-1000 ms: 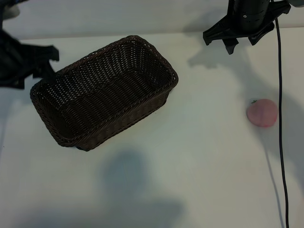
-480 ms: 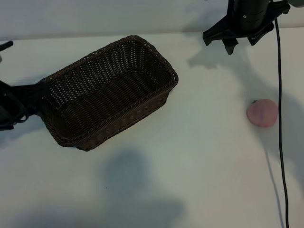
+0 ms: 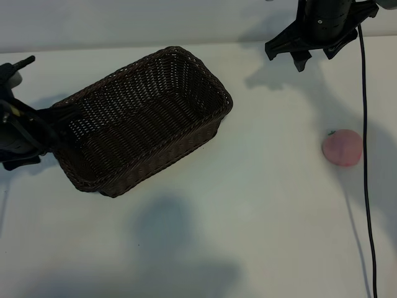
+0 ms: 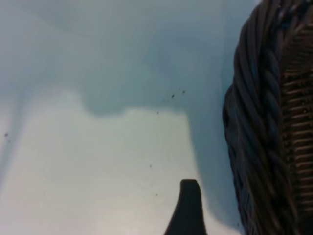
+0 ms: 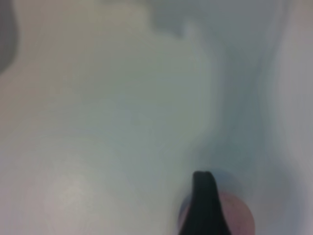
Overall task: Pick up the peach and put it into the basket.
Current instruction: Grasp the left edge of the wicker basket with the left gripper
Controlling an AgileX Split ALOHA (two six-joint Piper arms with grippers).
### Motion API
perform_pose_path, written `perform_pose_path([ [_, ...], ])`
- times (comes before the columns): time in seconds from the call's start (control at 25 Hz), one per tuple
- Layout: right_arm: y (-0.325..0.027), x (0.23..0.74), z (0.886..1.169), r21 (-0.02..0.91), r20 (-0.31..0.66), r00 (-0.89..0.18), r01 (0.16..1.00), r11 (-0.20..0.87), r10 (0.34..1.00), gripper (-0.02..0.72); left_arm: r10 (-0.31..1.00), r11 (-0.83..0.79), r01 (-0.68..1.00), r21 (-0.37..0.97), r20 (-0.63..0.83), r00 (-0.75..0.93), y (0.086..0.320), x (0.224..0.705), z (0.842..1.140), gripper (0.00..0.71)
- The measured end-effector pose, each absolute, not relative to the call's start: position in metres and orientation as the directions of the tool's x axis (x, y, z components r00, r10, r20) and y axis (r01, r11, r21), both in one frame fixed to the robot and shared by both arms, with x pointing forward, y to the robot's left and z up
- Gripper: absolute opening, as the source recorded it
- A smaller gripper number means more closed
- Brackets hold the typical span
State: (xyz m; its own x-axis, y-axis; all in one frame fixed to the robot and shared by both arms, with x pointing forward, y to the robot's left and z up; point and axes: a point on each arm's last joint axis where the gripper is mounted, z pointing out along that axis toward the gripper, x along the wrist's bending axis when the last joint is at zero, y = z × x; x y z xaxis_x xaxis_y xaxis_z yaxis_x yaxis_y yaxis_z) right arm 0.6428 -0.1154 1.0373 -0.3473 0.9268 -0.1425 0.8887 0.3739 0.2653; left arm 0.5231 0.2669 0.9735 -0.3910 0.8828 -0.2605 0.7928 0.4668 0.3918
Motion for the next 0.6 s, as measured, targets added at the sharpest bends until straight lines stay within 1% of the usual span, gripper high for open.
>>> perform_pose_path([
  [0.24, -0.115, 0.643, 1.037, 0.265, -0.143, -0.347, 0.889, 0.374, 0.927, 0.507, 0.871, 0.488, 0.791, 0.369, -0.272, -0.41, 0.265, 0.531, 0.957, 0.587],
  [0.6, -0.115, 0.643, 1.037, 0.265, -0.142, -0.348, 0.889, 0.374, 0.927, 0.507, 0.869, 0.491, 0.806, 0.331, -0.25, -0.427, 0.264, 0.537, 0.937, 0.587],
])
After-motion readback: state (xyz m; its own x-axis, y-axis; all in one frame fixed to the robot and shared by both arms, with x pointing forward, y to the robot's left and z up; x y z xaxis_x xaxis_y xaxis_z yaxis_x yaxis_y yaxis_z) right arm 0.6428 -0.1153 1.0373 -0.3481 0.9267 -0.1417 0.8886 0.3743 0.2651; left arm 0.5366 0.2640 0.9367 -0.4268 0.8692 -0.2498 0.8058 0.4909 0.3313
